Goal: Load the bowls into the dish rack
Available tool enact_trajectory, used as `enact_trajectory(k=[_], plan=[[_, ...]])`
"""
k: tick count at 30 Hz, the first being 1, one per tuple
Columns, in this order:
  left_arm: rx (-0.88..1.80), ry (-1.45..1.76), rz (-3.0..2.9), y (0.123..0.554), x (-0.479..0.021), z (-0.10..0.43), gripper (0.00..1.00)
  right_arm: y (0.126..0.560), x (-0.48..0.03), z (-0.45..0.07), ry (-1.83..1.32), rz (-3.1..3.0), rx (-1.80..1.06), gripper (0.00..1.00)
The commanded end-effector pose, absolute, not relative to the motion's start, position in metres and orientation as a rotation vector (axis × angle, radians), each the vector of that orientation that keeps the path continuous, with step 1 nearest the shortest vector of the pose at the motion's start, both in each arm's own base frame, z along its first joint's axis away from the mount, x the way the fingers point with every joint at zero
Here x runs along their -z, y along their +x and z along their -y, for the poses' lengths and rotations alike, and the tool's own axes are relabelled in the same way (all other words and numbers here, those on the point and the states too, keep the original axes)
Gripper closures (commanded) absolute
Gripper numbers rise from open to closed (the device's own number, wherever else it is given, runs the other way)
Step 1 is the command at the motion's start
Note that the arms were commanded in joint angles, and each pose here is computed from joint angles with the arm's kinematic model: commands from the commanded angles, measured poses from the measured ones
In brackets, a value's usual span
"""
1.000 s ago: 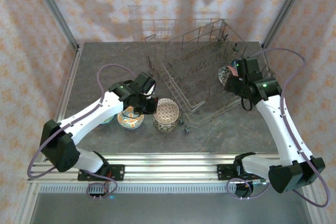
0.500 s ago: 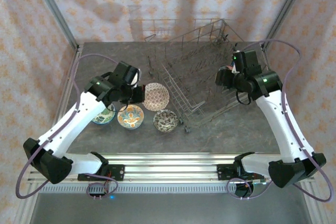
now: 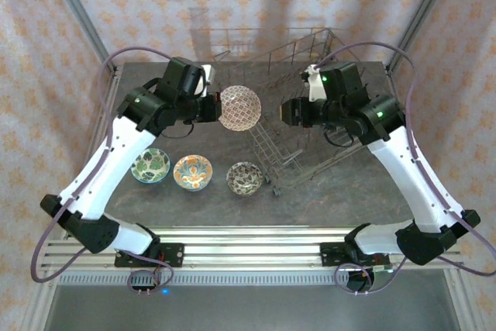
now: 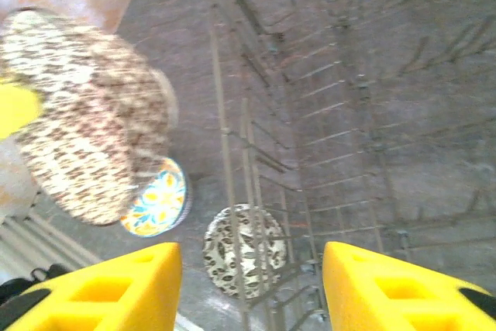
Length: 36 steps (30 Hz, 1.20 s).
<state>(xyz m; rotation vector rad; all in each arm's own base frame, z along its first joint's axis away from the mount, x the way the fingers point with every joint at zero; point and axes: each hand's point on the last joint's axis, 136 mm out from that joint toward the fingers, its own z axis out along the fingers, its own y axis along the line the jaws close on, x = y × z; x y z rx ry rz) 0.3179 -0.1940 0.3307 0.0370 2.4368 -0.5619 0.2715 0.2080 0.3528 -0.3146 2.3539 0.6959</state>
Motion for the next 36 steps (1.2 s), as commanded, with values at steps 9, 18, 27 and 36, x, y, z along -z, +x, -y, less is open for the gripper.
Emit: enact_trajectory(k=[9,18,27,36], plan=[[0.710,0.117,-2.295,0.331,-0.374,0.239,1.00,0.290,-0.362,-0.221,-0.283,-2.288,-0.695,0.53],[0.754,0.121,-2.290,0.333,-0.375,0.251,1.00,0.303,-0.350,-0.218,-0.207,-2.298,-0.649,0.58],[0.765,0.127,-2.292,0.335,-0.375,0.259,1.00,0.300,-0.350,-0.229,-0.242,-2.282,-0.733,0.63],[0.771,0.147,-2.289,0.333,-0.378,0.269,1.00,0.302,-0.346,-0.218,-0.200,-2.306,-0.656,0.82]])
